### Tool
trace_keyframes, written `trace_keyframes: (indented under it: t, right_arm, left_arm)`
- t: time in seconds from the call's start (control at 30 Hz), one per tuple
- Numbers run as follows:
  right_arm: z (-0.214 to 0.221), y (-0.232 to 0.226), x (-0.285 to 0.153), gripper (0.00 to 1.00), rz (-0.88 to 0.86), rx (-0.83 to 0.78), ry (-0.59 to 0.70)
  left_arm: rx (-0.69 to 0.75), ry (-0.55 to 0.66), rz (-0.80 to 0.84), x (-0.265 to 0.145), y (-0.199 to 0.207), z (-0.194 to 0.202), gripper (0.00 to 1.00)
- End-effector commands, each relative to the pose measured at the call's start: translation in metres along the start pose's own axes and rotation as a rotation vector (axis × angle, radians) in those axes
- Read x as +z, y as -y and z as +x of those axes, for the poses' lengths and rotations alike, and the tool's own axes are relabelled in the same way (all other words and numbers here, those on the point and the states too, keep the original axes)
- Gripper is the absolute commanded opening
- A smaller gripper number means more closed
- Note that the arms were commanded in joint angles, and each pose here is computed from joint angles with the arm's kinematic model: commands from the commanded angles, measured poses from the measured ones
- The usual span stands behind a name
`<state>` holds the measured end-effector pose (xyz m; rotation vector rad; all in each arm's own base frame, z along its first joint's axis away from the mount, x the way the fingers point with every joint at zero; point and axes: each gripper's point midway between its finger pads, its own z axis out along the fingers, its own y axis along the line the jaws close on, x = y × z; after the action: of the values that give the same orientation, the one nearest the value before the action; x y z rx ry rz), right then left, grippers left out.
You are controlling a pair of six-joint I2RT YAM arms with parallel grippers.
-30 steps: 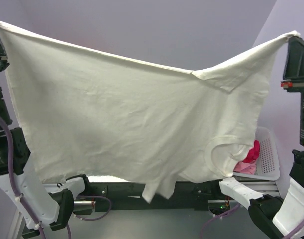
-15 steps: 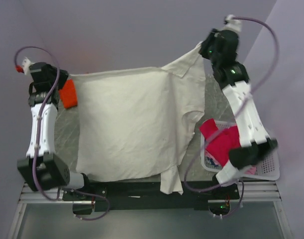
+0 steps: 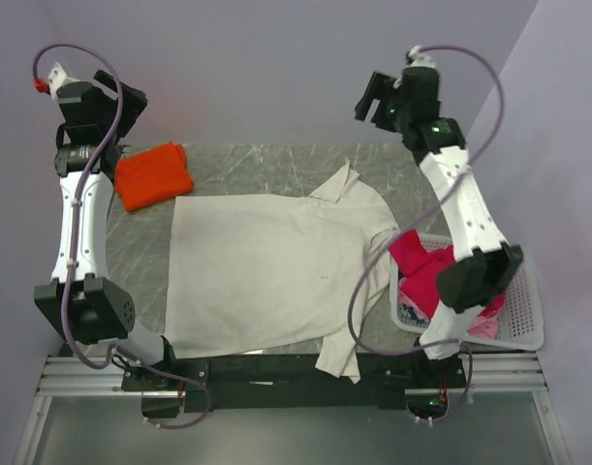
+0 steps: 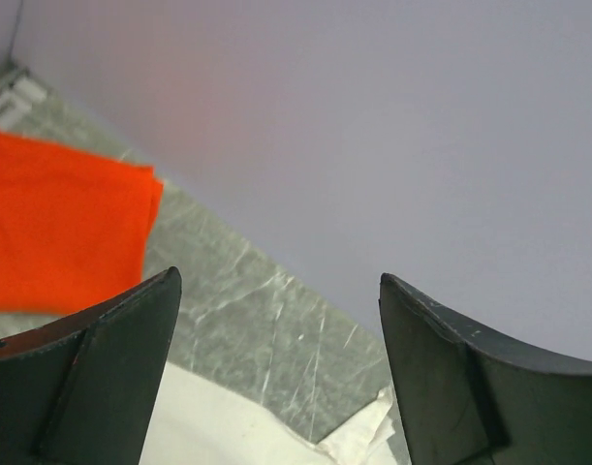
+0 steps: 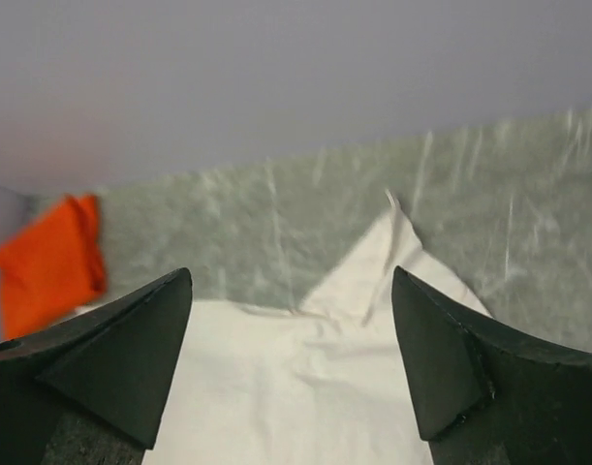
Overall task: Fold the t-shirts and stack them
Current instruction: Flatten the tshirt out, then fold the tshirt
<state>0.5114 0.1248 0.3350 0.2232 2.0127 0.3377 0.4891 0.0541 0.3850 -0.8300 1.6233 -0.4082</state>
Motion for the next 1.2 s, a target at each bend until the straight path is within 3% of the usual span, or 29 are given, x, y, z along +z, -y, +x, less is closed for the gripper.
trace_keyframes:
  t: [0.0,0.17,0.4,0.7,0.9,1.17]
  right_arm:
    - [-0.105,-0.034,-0.094,0.9,-0.136,0.003,0.376]
    - [-0.063,-0.028,-0.074,0.9,-0.125,0.01,0.252]
    - [0.09,-0.025,-0.033,0.9,-0.067,-0.034,-0.105]
    - [0.25,-0.019,-0.048,0.88,0.034,-0.031,-0.413]
    - [0.306,0.004,-0.06,0.88,0.102,0.013,-0.523]
    - [0.321,0.015,-0.047,0.88,0.173,-0.003,-0.573]
  left_arm:
    - [0.044,0.066,0.033,-0.02,0.006,-0.018,0.88]
    - [0.1,-0.067,-0.011,-0.014,-0.025,0.031,0.89]
    - [0.199,-0.311,-0.112,-0.028,-0.094,0.14,0.89]
    - [0.218,-0.666,-0.077,-0.071,-0.146,0.255,0.87]
    - [0.194,-0.775,-0.094,-0.081,-0.173,0.295,0.88]
    - [0.205,-0.827,-0.153,-0.053,-0.192,0.314,0.88]
